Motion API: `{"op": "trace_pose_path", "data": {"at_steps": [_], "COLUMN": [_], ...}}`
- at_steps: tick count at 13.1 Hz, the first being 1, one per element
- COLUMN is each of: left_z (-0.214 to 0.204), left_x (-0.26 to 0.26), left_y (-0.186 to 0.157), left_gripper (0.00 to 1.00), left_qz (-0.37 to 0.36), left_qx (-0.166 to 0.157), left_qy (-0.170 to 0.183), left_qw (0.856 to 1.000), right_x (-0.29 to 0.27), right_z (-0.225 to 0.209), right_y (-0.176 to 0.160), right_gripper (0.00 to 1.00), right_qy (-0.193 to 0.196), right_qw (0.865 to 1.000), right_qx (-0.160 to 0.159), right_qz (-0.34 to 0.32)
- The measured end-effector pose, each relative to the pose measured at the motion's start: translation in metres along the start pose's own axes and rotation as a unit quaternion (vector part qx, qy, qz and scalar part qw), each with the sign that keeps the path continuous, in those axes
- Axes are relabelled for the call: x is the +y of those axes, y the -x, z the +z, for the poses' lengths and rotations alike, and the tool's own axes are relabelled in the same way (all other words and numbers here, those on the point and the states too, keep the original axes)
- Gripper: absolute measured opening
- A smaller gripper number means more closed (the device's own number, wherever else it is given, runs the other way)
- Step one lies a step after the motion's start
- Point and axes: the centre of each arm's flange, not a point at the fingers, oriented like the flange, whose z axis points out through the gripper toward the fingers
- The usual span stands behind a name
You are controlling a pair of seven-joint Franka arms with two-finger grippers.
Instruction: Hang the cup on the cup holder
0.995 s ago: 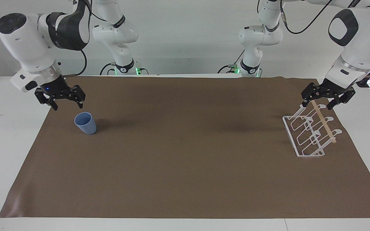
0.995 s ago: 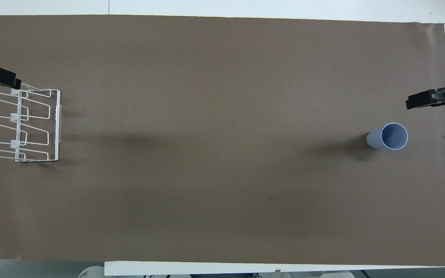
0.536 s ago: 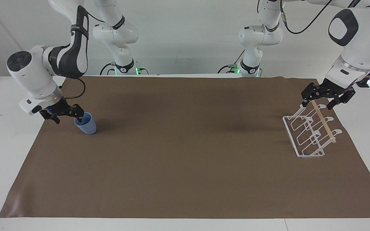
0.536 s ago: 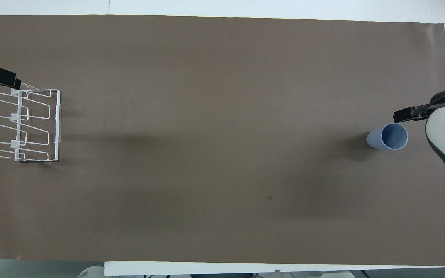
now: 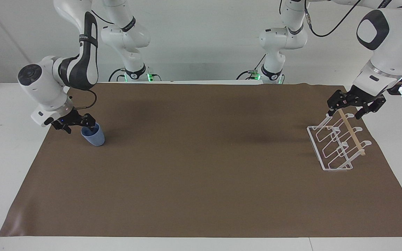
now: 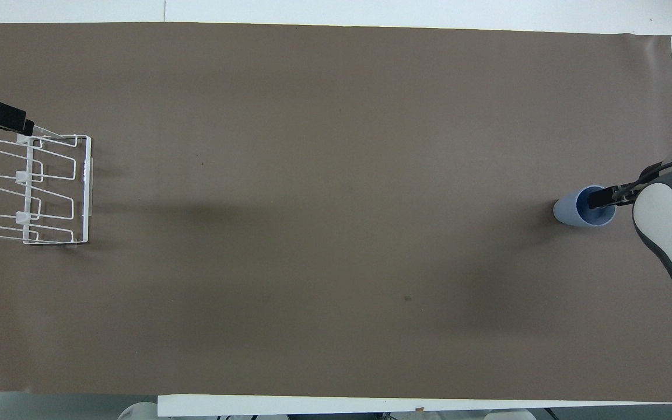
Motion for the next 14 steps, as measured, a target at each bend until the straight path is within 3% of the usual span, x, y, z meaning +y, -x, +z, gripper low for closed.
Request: {"op": "trace_pose_path", "data": {"at_steps": [4,6,7,8,13,14], "left_z": [0.008,0.009,0.008,0.006,0.003,0.003], "left_x": [-0.012,-0.015,-0.013,-0.011,-0.007,-0.007], "left_y": [0.012,0.019,0.02,0.02,0.021,0.021], "left_gripper": [1.0,1.0,1.0,1.0,1.0,1.0], "left_qz": [-0.094,-0.145,-0.152,-0.151,-0.147,-0.147], "left_qx": [-0.042,-0.063,-0.064,-0.063,-0.061,-0.06], "left_qy": [0.005,0.003,-0.001,-0.005,-0.008,-0.008], "left_qw": [0.995,0.987,0.986,0.986,0.987,0.987], "right_x": [0.008,0.006,0.005,0.005,-0.003,-0.005], "right_z": [0.014,0.025,0.028,0.029,0.031,0.03], "right_y": [0.004,0.004,0.005,0.005,0.003,0.003], "right_gripper": [0.99,0.85,0.84,0.77,0.11,0.05], "right_qy": [0.004,0.005,0.004,0.004,0.004,0.003], "right_qw": [1.0,1.0,1.0,1.0,1.0,1.0], "right_qx": [0.011,0.011,0.01,0.009,0.006,0.006], "right_qz": [0.0,-0.002,-0.002,-0.003,-0.01,-0.013]}}
